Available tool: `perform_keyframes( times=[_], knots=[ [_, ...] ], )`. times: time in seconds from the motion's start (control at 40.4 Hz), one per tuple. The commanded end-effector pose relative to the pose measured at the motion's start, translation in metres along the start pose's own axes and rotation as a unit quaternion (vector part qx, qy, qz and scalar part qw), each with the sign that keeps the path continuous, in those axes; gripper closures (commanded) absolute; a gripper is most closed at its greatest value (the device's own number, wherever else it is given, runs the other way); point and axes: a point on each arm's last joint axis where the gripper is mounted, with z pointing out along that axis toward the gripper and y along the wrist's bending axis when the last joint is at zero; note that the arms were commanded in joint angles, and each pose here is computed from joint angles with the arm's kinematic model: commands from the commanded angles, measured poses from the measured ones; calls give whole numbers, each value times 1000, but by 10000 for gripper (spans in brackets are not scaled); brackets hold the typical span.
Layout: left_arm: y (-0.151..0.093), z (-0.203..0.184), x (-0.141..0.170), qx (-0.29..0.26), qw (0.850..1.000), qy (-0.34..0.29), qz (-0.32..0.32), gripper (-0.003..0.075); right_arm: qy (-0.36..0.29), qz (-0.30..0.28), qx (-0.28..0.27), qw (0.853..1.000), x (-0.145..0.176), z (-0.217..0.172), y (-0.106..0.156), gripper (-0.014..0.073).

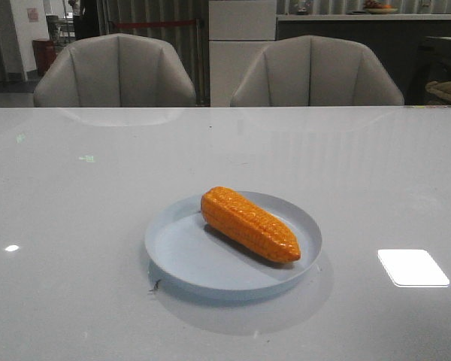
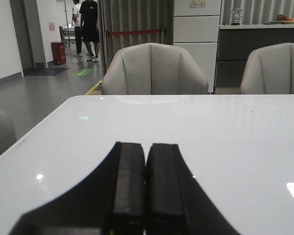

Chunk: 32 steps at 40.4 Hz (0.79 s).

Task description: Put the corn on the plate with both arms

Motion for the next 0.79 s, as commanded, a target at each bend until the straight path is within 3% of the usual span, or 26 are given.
perform_keyframes(
  times=[0.0, 0.099, 0.347, 0.446, 0.669, 0.768],
  knots=[
    [0, -1, 4, 1, 999, -31, -9, 627, -12, 4, -3, 1000, -6, -5, 1, -27],
    [0, -1, 4, 1, 999, -31, -9, 627, -11, 4, -3, 1000, -5, -5, 1, -27],
    [0, -1, 4, 1, 999, -31, -9, 627, -108, 4, -3, 994, -23, -7, 1, 6],
    [0, -1, 4, 1, 999, -31, -9, 627, -138, 4, -3, 990, -28, -8, 1, 115],
    [0, -1, 4, 1, 999, -31, -9, 627, -144, 4, -3, 990, -29, -9, 1, 532],
    [0, -1, 4, 1, 999, -31, -9, 627, -148, 5, -3, 989, -30, -9, 1, 527]
  ],
)
